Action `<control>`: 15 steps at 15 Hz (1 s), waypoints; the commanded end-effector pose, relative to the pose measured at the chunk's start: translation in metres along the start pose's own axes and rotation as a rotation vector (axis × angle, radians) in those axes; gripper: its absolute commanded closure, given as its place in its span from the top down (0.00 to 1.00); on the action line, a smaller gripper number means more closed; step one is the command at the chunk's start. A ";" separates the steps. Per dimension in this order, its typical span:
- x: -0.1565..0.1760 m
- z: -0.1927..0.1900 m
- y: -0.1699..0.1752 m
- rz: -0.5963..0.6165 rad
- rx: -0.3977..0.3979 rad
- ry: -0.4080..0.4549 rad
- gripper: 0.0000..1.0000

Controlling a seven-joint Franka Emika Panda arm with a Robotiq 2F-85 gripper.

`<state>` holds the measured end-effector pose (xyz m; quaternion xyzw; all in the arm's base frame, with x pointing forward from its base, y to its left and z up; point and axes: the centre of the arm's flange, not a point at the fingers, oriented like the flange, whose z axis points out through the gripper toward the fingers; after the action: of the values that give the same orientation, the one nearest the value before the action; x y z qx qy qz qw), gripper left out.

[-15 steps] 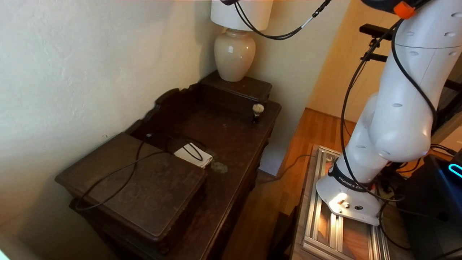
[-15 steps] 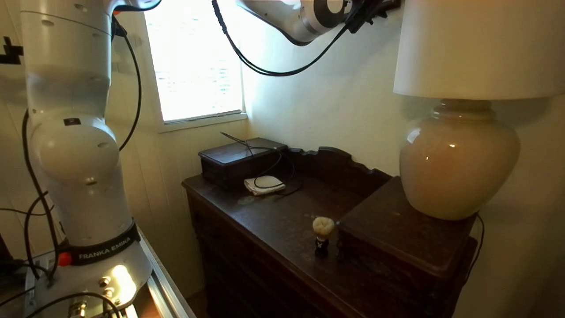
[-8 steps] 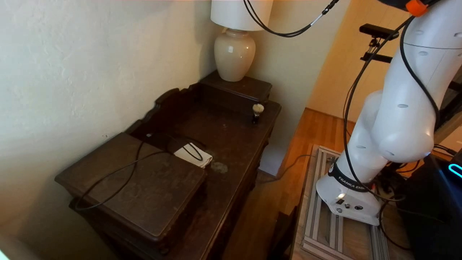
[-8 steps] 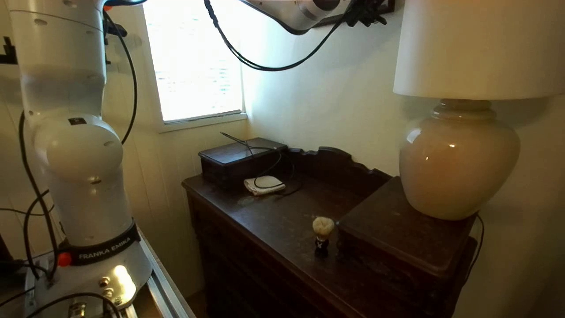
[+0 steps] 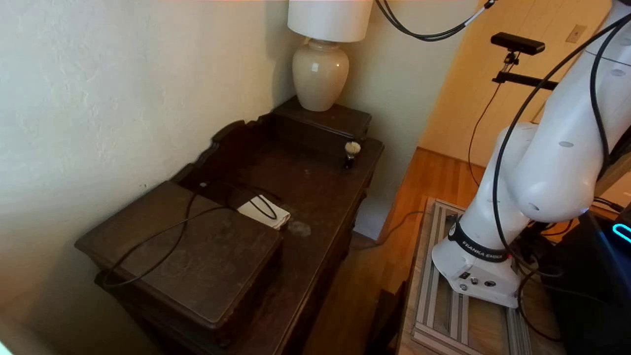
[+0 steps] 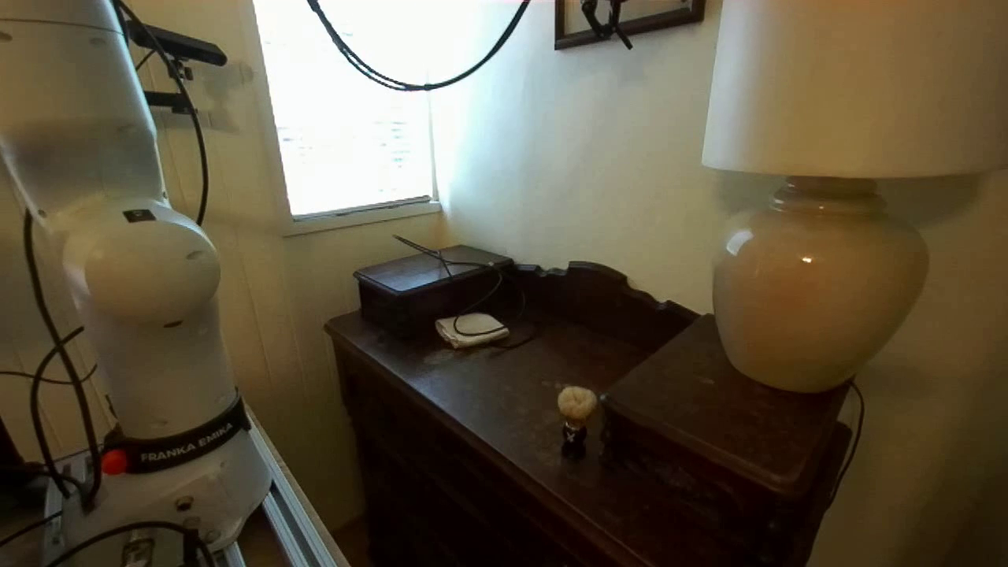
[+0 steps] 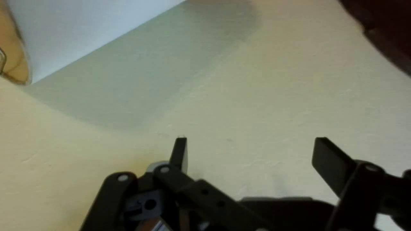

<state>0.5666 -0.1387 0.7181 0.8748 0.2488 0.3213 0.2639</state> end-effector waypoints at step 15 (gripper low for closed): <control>-0.059 -0.083 -0.024 0.237 0.456 -0.580 1.00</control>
<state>0.4632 -0.1313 0.7326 0.9882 0.1262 0.0252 0.0832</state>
